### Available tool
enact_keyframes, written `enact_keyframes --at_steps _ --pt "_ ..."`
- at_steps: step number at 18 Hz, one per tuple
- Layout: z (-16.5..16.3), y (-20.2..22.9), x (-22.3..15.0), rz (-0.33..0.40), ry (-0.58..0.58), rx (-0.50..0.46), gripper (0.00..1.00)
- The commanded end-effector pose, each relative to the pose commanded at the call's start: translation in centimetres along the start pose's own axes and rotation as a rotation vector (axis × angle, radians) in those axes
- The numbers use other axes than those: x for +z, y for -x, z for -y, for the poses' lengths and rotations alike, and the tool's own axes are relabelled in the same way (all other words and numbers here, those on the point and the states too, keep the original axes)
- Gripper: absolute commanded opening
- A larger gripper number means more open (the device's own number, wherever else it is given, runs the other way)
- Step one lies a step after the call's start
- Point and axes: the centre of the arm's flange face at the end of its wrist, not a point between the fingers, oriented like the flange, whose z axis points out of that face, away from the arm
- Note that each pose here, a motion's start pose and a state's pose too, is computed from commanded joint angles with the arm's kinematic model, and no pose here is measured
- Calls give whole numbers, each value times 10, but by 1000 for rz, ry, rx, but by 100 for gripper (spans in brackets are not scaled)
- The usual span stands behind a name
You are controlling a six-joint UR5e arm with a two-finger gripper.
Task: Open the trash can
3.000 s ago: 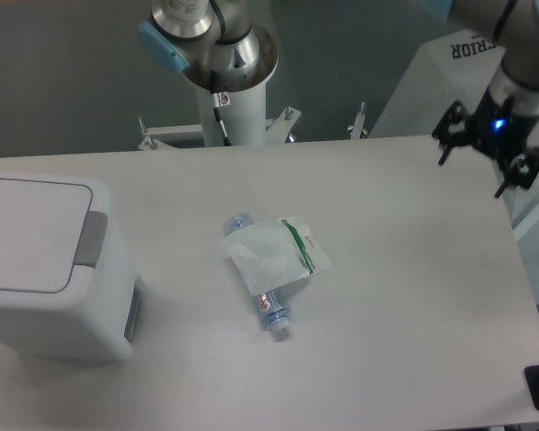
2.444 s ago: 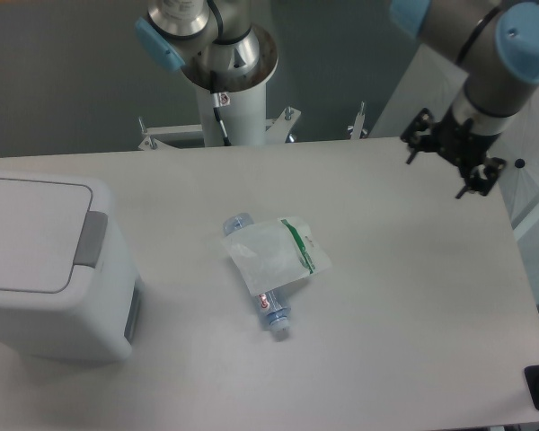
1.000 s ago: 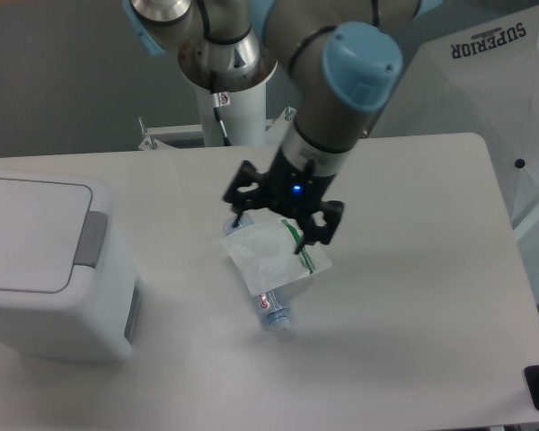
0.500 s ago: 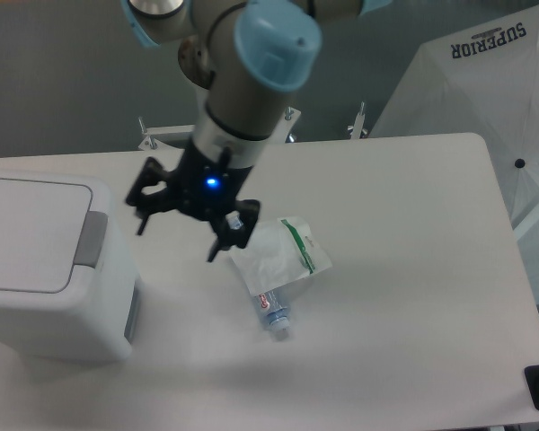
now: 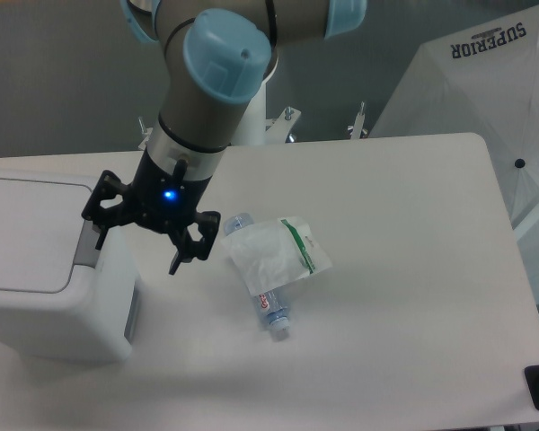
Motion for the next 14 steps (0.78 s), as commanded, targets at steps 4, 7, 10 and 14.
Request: enact_keyframes --at_steps 4,7,10,14 --pt "-2 -2 5 -4 10 -1 100" --pt "-2 -1 7 -4 12 -1 100" --pt "-1 -1 7 -5 13 -4 100" --pt "3 -3 1 1 -1 6 100"
